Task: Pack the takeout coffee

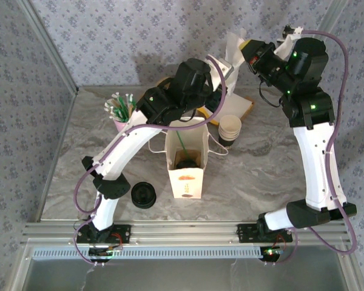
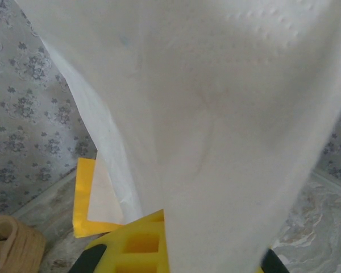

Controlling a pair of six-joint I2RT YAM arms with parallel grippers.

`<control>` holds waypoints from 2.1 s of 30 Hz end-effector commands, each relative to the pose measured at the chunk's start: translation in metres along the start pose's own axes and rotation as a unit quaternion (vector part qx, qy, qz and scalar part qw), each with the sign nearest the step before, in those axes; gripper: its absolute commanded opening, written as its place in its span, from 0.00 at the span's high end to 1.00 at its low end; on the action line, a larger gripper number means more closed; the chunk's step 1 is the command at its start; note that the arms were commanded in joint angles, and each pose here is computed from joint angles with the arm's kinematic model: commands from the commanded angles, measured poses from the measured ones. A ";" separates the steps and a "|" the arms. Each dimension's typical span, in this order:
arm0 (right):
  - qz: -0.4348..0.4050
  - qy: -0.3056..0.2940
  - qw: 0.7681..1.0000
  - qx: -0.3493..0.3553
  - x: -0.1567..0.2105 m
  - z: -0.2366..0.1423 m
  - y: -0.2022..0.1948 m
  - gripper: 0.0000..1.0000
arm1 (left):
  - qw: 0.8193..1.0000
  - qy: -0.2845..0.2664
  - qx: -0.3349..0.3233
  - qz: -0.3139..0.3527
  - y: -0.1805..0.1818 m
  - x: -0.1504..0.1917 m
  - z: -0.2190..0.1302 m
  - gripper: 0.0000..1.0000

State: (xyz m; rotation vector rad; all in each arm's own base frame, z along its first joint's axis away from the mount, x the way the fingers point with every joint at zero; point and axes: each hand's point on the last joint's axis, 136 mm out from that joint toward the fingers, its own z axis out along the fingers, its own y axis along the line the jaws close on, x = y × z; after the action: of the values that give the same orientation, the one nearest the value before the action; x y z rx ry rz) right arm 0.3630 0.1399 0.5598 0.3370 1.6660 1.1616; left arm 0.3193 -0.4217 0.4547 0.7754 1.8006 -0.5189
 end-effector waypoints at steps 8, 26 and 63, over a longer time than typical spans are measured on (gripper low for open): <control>-0.020 -0.025 0.999 0.008 -0.014 -0.023 0.001 0.97 | 0.999 -0.025 0.020 0.006 -0.003 -0.019 -0.028 1.00; -0.137 -0.028 0.990 0.005 -0.028 -0.067 0.001 0.42 | 0.997 0.002 -0.003 0.075 0.014 -0.010 -0.084 1.00; -0.149 0.138 0.979 -0.024 0.034 -0.006 -0.014 0.37 | 0.944 -0.094 -0.164 0.271 0.066 -0.060 -0.148 1.00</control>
State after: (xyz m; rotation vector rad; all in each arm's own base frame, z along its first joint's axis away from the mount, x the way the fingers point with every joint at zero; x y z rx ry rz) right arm 0.3566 0.1411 0.5230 -0.0129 1.8448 1.0688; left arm 0.2979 -0.2958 0.5341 0.8960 1.4777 0.1130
